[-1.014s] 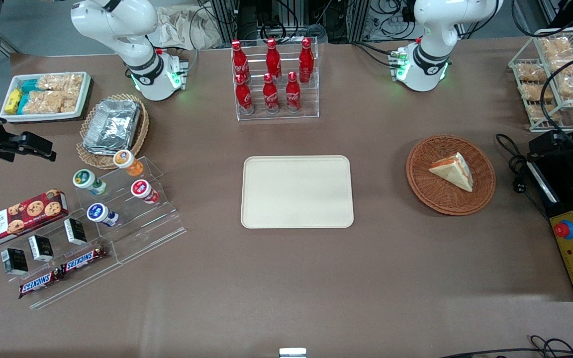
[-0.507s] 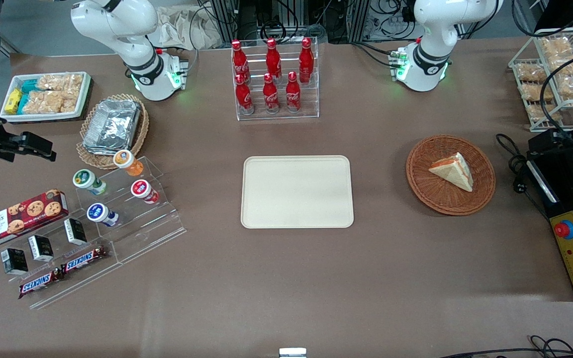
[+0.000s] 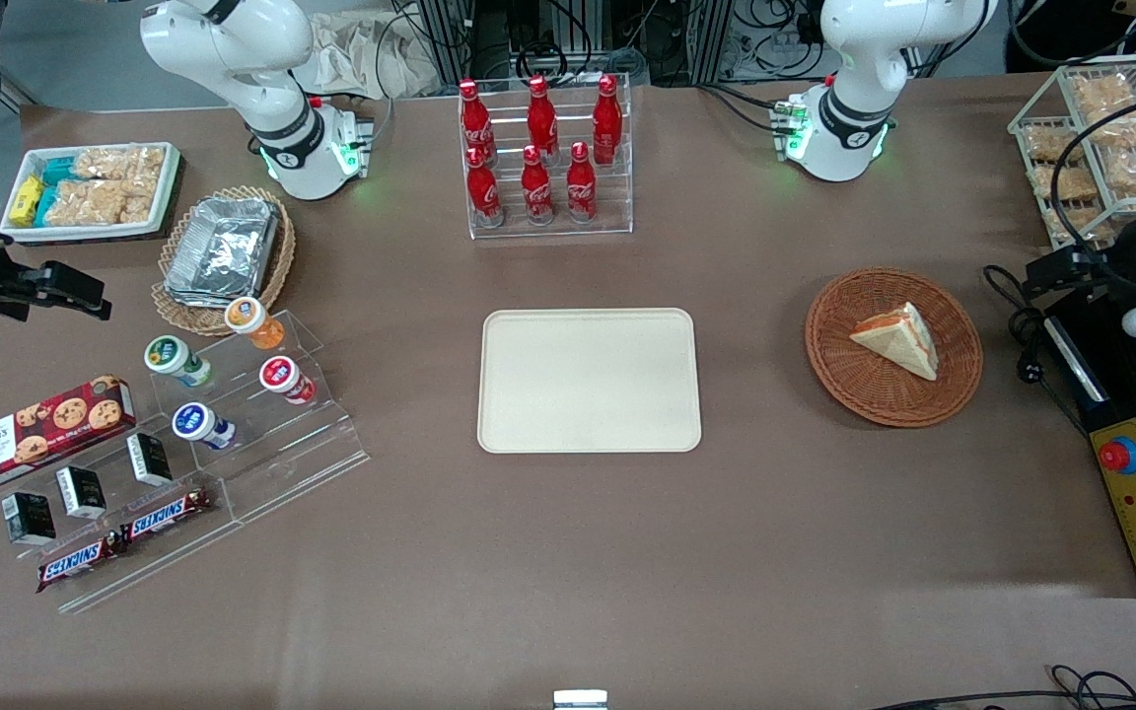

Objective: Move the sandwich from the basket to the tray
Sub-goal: 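Move the open left gripper over the sandwich in the wicker basket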

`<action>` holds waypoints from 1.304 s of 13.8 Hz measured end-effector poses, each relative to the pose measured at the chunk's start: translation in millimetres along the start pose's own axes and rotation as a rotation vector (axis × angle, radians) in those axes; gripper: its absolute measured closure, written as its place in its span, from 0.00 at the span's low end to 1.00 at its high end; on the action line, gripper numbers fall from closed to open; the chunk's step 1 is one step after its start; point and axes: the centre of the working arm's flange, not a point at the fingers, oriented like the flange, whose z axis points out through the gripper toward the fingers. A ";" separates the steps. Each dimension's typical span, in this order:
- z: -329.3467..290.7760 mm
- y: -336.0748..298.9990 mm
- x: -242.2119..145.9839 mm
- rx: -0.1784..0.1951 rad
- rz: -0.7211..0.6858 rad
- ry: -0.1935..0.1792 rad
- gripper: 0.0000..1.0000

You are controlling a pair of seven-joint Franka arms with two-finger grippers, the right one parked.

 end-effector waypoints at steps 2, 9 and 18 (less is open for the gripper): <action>22.4 0.2 -8.8 0.000 -0.046 0.002 0.00; 116.8 -1.4 -26.9 -0.079 -0.447 -0.022 0.00; 217.2 -63.7 -32.7 -0.321 -0.917 -0.127 0.00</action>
